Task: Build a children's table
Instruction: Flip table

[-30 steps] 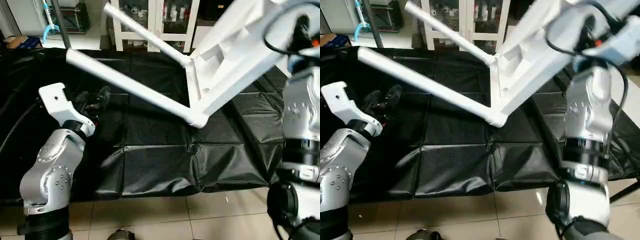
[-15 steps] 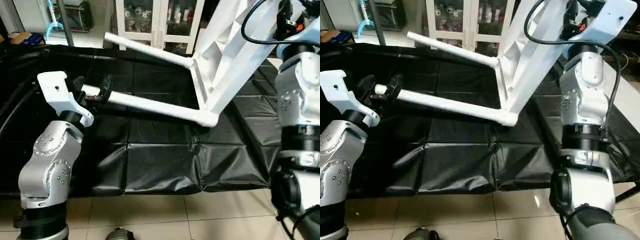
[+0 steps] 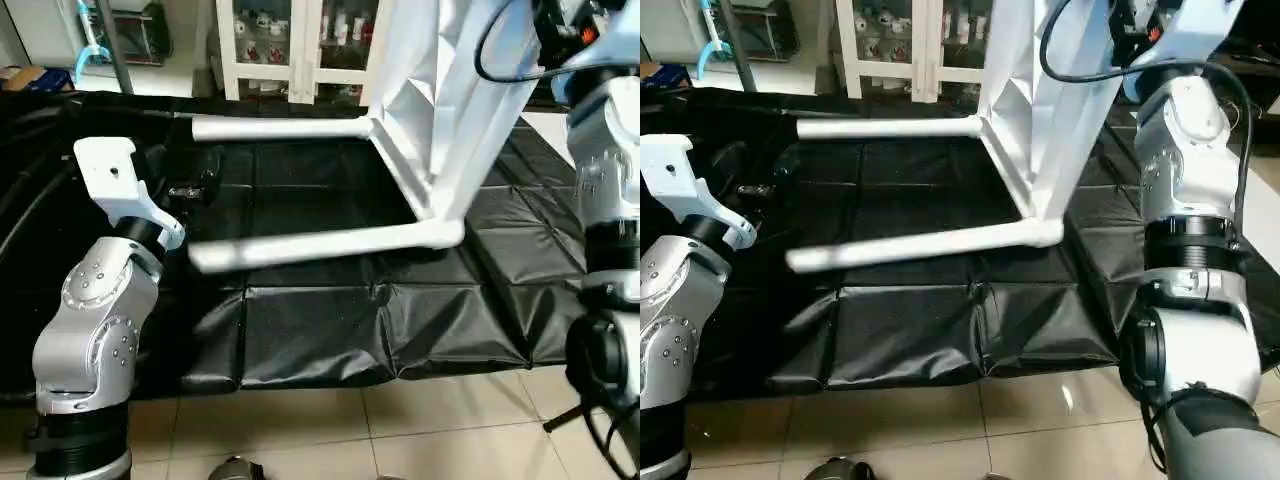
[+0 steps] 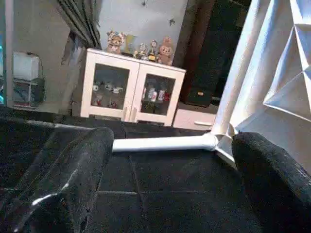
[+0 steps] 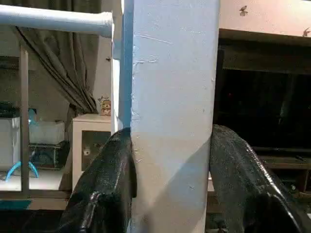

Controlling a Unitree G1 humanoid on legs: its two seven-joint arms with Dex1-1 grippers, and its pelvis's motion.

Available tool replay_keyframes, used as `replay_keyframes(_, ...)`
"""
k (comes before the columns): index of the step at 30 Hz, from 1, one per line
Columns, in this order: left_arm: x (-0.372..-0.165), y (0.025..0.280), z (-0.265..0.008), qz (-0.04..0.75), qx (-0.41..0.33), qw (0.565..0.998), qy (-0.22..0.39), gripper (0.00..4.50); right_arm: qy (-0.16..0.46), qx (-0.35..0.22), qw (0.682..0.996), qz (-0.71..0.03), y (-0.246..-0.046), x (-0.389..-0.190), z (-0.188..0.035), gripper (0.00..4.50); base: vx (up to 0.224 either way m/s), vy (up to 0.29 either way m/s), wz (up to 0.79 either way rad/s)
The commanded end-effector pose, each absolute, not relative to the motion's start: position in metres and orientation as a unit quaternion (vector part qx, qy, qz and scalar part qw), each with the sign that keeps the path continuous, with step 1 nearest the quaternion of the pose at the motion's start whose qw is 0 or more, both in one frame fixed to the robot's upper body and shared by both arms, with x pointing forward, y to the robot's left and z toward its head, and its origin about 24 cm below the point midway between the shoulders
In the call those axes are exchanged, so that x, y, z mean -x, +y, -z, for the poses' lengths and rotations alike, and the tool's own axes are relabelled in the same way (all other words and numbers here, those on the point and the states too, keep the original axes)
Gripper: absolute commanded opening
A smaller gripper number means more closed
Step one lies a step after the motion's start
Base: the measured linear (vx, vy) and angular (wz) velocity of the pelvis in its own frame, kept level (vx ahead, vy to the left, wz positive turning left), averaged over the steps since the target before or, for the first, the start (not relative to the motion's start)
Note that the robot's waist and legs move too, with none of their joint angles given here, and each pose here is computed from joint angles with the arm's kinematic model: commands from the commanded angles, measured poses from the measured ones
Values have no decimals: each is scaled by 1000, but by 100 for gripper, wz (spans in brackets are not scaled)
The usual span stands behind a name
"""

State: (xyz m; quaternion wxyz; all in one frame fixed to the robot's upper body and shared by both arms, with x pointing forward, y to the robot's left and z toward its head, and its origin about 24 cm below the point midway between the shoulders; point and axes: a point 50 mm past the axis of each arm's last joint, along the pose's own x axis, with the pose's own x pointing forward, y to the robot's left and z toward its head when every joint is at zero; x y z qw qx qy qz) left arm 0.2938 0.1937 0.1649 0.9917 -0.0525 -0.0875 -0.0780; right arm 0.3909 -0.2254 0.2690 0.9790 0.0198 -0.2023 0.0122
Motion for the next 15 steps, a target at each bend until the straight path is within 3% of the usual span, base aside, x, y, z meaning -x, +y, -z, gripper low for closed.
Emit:
replay_keyframes(1, -293, 188, -172, 95, 36, 990, -101, 434, -237, -32, 971, -3, -230, -386, -291, 185, 0, 0, 0)
replay_keyframes(9, -297, 188, -193, 122, -23, 984, -128, 434, -226, -13, 972, -56, -219, -389, -290, 185, 0, 0, 0)
replay_keyframes(11, -296, 187, -196, 131, -62, 981, -133, 434, -237, -9, 970, -58, -219, -387, -293, 255, 0, 0, 0)
replay_keyframes(15, -294, 180, -204, 166, -101, 971, -140, 447, -254, -13, 964, -76, -215, -384, -295, 278, 0, 0, 0)
